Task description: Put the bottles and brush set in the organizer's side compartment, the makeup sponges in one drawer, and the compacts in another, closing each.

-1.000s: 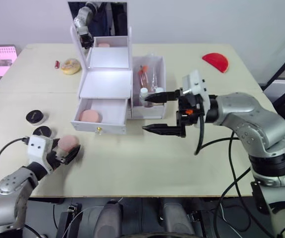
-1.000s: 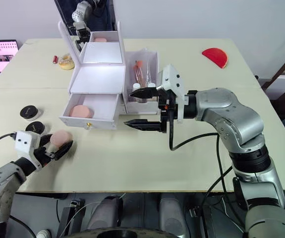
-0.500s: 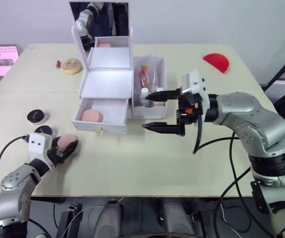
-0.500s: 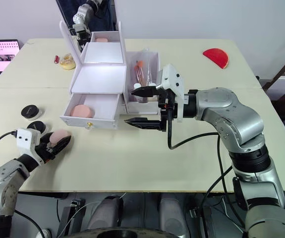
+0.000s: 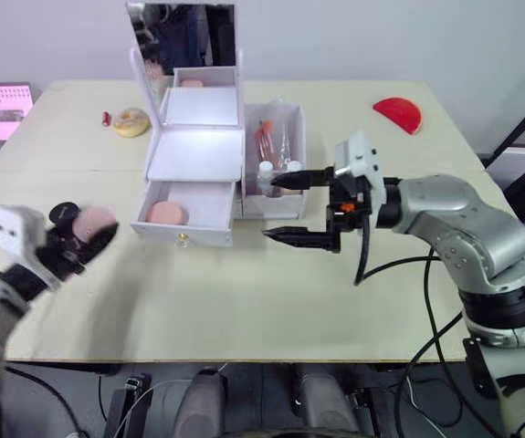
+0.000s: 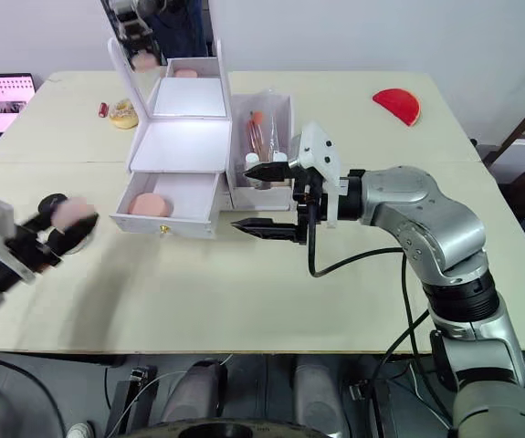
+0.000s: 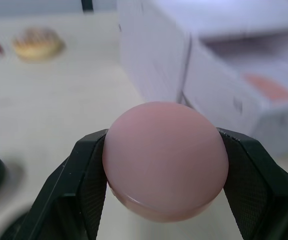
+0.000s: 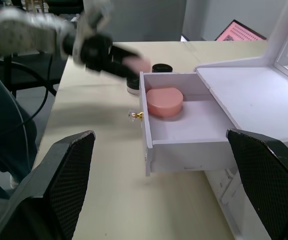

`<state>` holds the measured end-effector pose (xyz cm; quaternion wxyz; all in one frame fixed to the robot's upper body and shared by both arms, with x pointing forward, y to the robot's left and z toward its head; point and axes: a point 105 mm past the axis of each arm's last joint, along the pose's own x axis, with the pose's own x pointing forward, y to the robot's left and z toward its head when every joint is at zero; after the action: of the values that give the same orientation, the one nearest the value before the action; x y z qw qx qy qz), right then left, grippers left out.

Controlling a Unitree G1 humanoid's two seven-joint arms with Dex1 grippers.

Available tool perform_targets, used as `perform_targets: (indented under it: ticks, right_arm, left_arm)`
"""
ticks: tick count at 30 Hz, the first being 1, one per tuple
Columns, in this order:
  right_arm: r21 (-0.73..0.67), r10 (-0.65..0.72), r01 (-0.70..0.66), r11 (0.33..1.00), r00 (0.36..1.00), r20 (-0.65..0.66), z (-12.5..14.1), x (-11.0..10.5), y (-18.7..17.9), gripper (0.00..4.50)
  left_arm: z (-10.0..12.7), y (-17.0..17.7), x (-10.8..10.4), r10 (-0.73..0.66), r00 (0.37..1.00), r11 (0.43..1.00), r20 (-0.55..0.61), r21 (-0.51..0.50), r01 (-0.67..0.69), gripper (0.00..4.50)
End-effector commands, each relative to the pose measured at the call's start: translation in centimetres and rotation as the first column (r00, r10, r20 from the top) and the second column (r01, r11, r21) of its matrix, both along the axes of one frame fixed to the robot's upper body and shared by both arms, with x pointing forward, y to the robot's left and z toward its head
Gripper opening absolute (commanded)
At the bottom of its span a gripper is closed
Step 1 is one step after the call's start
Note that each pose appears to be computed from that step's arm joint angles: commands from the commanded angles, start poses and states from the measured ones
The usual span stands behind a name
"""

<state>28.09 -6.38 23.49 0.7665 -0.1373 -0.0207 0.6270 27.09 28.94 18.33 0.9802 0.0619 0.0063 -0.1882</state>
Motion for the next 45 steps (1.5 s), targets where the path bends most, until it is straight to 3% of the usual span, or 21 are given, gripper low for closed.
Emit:
perform_targets:
  ticks: [1, 4, 8, 18, 27, 38, 40, 42, 45]
  right_arm:
    - [0.016, -0.009, 0.008, 1.000, 0.999, 0.050, 1.0, -0.3, -0.1, 4.50]
    - [0.017, -0.020, 0.019, 1.000, 0.998, 0.052, 0.9, -0.3, -0.2, 4.50]
    - [0.016, -0.039, 0.039, 0.999, 0.998, 0.052, 0.8, -0.1, -0.4, 4.50]
    - [0.014, -0.079, 0.079, 0.997, 0.995, 0.059, 0.7, 0.2, -0.8, 4.50]
    - [0.016, -0.126, 0.126, 0.992, 0.990, 0.062, 0.5, 0.2, -1.1, 4.50]
    - [0.019, -0.147, 0.146, 0.989, 0.987, 0.067, 0.5, 0.4, -1.1, 4.50]
    - [0.020, -0.148, 0.147, 0.989, 0.987, 0.068, 0.5, 0.4, -1.1, 4.50]
    - [0.022, -0.148, 0.147, 0.989, 0.987, 0.069, 0.5, 0.4, -1.1, 4.50]
    - [0.022, -0.148, 0.147, 0.989, 0.987, 0.069, 0.4, 0.4, -1.0, 4.50]
  left_arm:
    - [1.9, -0.2, 0.4, -0.040, 0.999, 0.999, 0.030, 0.023, 0.039, 2.68]
    - [3.7, -1.8, 1.3, -0.135, 0.989, 0.991, 0.062, 0.033, 0.133, 2.68]
    - [4.6, -6.0, 2.2, -0.353, 0.934, 0.935, 0.062, -0.009, 0.354, 2.68]
    - [2.5, -11.2, 4.5, -0.632, 0.770, 0.771, -0.088, 0.029, 0.637, 2.68]
    - [1.8, -13.4, 5.5, -0.702, 0.703, 0.704, -0.114, 0.044, 0.709, 2.68]
    - [1.8, -14.0, 5.7, -0.720, 0.683, 0.683, -0.120, 0.045, 0.729, 2.68]
    - [1.8, -14.0, 5.7, -0.718, 0.685, 0.685, -0.120, 0.046, 0.727, 3.72]
    - [1.9, -13.9, 5.8, -0.715, 0.689, 0.689, -0.119, 0.046, 0.723, 4.48]
    - [2.2, -13.9, 6.0, -0.712, 0.694, 0.695, -0.107, 0.035, 0.718, 4.48]
